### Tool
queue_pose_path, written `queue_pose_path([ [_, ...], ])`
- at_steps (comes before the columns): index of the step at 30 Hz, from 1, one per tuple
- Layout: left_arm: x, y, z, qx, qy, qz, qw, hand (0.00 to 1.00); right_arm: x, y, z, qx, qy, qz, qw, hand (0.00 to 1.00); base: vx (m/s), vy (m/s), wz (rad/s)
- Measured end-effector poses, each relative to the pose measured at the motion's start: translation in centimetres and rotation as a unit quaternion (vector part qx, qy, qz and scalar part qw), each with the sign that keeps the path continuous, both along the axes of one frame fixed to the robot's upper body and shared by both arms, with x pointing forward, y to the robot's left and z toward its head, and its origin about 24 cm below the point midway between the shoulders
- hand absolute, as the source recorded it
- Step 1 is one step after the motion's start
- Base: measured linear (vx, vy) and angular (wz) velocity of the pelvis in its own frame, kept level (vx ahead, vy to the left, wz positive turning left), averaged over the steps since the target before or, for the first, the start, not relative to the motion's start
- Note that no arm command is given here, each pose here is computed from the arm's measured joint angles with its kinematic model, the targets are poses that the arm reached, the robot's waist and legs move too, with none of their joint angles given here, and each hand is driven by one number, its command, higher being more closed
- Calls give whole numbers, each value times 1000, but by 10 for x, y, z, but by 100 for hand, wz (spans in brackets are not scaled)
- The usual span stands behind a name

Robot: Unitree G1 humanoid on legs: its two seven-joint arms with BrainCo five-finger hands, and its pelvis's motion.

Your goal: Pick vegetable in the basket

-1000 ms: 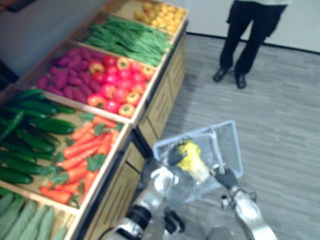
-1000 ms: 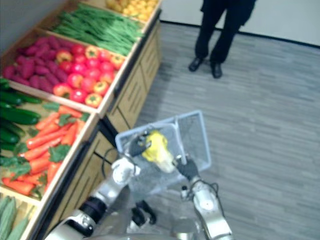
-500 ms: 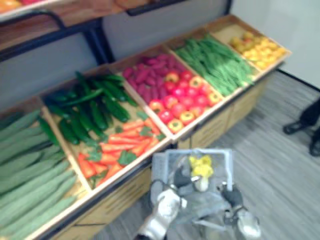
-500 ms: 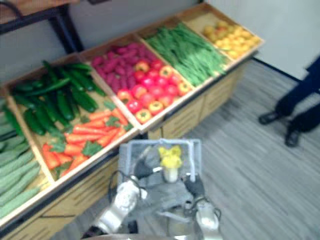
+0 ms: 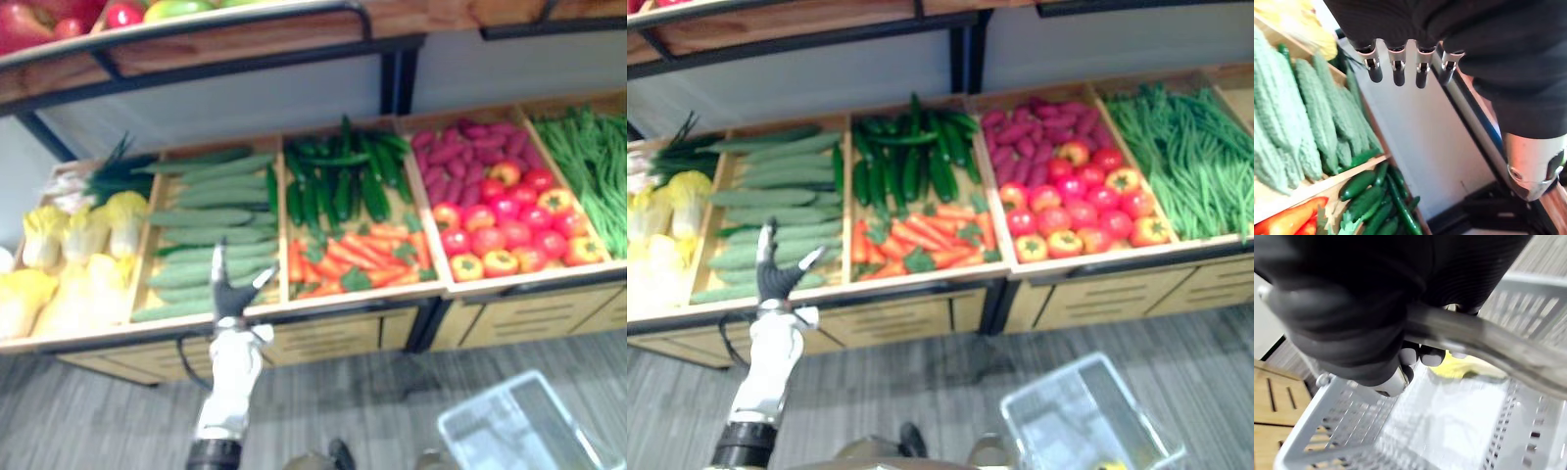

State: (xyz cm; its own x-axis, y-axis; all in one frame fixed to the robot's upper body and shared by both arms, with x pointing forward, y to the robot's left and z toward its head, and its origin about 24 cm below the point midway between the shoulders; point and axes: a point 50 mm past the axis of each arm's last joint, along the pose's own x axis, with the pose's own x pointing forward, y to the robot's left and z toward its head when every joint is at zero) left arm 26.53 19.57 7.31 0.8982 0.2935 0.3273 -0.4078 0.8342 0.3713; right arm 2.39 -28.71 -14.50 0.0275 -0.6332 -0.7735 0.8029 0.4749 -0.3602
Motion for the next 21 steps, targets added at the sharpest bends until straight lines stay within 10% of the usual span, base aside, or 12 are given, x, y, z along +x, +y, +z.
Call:
queue_pose_path([
  [21,79,-1,70,420,-24,-51,906,0,27,24,-9,40,-9,3,999,100,6,-27,-17],
])
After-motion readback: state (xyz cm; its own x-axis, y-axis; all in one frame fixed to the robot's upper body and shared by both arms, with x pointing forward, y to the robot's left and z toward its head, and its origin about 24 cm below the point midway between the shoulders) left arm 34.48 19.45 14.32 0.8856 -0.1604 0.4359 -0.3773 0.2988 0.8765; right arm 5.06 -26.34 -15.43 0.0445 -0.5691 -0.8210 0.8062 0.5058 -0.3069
